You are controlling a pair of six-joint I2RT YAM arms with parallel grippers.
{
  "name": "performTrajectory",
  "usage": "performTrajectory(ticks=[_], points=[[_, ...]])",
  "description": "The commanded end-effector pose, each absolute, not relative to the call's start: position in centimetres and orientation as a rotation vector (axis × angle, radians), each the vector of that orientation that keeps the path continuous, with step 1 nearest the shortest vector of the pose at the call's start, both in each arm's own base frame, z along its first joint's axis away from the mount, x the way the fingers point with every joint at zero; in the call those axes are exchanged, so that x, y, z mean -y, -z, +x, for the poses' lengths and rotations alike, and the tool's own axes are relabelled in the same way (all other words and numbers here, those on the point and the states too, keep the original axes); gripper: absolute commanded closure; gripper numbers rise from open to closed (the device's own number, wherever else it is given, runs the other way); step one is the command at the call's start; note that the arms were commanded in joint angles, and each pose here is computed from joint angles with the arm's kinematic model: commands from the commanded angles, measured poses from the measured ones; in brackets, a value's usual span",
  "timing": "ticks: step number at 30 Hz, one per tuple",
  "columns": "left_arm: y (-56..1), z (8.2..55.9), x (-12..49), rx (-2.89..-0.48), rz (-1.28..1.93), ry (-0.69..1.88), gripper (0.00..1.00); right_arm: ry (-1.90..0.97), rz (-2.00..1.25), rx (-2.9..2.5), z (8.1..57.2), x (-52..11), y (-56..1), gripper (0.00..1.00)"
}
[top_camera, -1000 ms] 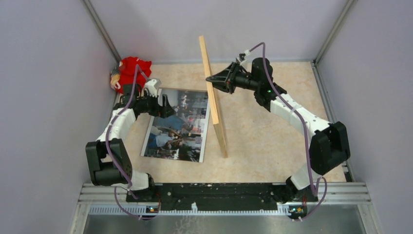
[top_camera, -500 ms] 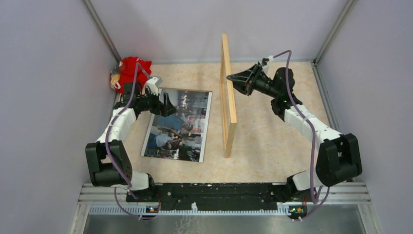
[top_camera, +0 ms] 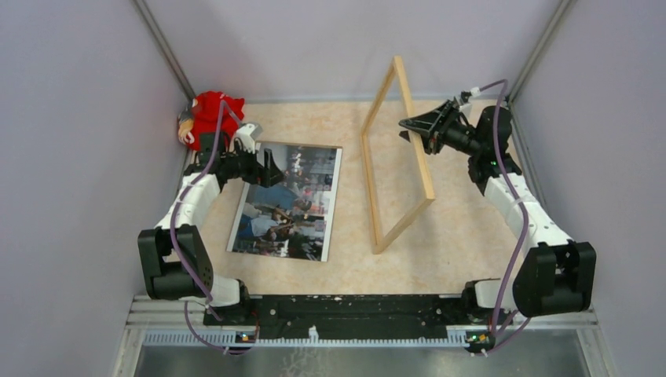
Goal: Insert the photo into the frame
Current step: Turn over the photo frame at the center of the board.
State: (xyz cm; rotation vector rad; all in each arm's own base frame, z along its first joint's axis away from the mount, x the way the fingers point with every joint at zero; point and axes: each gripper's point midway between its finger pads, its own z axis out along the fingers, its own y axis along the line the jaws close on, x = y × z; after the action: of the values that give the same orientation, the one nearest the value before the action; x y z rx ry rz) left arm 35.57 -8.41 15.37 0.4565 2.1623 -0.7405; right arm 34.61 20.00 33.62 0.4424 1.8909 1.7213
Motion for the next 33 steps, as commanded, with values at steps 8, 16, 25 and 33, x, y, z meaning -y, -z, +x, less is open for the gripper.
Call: performTrajectory(ticks=[8,16,25,33], points=[[-16.3,36.5,8.6,-2.118,0.51,0.695,0.01,-1.602,0.426,-1.909,33.4,-16.2,-32.9,0.46],[-16.2,36.5,8.7,-2.12,0.514,0.695,0.01,-1.12,0.395,-2.127,34.0,-11.9,-28.8,0.42],[-16.2,36.5,8.8,-2.121,0.516,0.692,0.01,-0.901,0.414,-2.235,33.8,-9.8,-24.1,0.49],[-15.5,36.3,8.6,-2.137,0.521,0.682,0.01,-0.774,0.368,-2.308,33.4,-8.5,-21.4,0.63]])
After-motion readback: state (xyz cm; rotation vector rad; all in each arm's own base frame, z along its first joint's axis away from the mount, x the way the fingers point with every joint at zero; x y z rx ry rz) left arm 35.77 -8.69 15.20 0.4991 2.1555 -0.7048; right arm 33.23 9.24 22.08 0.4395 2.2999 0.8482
